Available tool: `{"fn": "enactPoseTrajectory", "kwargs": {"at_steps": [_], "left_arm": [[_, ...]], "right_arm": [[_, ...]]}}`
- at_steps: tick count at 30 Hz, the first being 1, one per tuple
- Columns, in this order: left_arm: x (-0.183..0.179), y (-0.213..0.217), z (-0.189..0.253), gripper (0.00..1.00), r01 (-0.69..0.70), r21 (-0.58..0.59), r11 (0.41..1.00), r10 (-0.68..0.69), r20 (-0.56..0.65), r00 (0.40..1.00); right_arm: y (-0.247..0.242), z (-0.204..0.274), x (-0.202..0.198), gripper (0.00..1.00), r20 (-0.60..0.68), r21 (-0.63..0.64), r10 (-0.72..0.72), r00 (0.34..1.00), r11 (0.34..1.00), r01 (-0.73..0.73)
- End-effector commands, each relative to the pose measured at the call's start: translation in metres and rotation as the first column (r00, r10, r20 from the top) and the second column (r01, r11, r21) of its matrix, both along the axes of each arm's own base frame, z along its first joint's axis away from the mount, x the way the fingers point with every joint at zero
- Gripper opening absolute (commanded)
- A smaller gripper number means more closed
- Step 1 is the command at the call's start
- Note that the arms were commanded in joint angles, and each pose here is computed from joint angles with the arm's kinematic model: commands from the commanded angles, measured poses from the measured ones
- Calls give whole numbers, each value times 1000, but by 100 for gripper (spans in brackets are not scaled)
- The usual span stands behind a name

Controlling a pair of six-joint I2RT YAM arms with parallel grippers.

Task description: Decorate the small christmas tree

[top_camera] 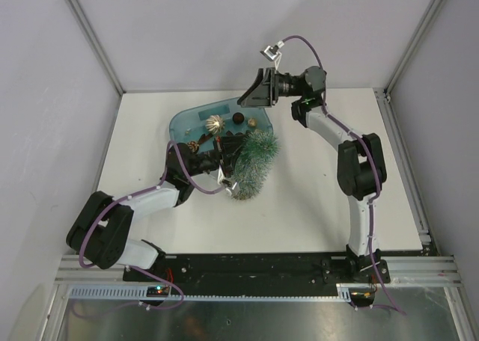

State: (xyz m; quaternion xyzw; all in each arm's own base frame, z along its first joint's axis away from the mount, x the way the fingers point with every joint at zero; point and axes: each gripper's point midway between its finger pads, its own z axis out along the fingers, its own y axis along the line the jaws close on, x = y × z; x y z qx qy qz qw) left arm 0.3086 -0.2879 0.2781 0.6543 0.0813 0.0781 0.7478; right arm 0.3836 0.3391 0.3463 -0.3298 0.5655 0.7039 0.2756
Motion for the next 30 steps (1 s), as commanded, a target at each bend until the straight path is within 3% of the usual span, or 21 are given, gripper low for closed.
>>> {"fn": "enactPoseTrajectory", "kwargs": {"at_steps": [1, 15, 18, 24, 30], "left_arm": [[-8, 2, 16, 0, 22, -15, 1000, -20, 89, 996], [-10, 2, 13, 0, 27, -8, 1000, -27, 91, 996], [-9, 2, 13, 0, 24, -8, 1000, -23, 93, 995], [-9, 2, 14, 0, 22, -8, 1000, -21, 99, 995], [-12, 2, 13, 0, 33, -3, 999, -33, 104, 994]], "right_arm": [[7, 7, -17, 66, 65, 2, 81, 995, 997, -81], [-4, 6, 1, 64, 46, -16, 15, 999, 1000, -14], [5, -2, 7, 64, 44, -66, 0, 999, 998, 3], [21, -42, 25, 62, 23, -312, -146, 989, 939, 146], [21, -35, 36, 59, 10, -298, -217, 976, 931, 210]]}}
